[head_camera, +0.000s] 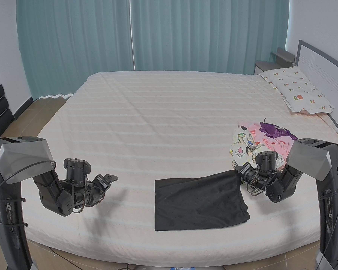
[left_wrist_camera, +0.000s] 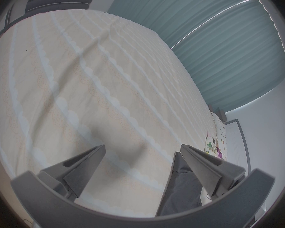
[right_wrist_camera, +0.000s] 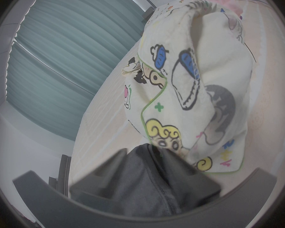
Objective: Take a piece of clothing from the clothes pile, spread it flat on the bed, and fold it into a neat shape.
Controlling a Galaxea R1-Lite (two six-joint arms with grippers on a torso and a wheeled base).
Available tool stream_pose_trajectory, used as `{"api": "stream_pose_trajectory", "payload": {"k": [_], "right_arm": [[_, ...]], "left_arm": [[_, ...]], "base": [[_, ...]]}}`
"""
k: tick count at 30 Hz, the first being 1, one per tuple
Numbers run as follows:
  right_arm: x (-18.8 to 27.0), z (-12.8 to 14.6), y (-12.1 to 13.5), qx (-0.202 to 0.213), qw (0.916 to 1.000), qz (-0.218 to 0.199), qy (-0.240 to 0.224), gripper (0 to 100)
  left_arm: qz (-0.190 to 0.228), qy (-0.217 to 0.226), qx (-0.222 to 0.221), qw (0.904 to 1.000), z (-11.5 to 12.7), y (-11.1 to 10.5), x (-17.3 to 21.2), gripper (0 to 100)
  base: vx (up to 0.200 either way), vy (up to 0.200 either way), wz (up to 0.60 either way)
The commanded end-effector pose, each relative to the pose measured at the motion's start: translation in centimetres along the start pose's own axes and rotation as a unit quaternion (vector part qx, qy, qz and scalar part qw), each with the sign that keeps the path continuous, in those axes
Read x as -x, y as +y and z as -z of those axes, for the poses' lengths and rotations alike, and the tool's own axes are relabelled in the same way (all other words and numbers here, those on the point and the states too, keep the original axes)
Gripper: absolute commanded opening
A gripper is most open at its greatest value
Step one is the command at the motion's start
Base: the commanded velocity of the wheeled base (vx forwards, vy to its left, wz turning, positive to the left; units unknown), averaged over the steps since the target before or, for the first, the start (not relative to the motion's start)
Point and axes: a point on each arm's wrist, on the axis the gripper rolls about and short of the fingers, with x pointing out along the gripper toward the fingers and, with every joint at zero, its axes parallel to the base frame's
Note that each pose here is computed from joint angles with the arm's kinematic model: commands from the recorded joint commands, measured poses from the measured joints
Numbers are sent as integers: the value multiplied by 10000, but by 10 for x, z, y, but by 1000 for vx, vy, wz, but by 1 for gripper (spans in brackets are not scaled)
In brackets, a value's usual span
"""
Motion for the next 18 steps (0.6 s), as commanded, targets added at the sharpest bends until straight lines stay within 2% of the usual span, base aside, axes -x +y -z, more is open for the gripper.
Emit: {"api": "stream_pose_trajectory", "payload": {"k": [1,4,7,12,18], "right_arm": [[31,0,11,275,9996,-58,99,100],[45,-2,13,543,9984,-15,138,100],[52,-2,15,570,9983,-17,152,100],[88,16,12,637,9968,99,476,100],[106,38,-8,746,9924,363,908,100]], "left_arm": [[-1,-1,2,10000,0,0,-1,100],[-3,9,-1,10000,1,0,0,100],[-3,9,-1,10000,1,0,0,100],[9,15,-12,10000,1,-1,-1,100],[-3,24,-18,10000,2,0,0,100]], "base": [[0,0,0],[0,0,0],[0,0,0],[0,0,0],[-200,0,0]]}}
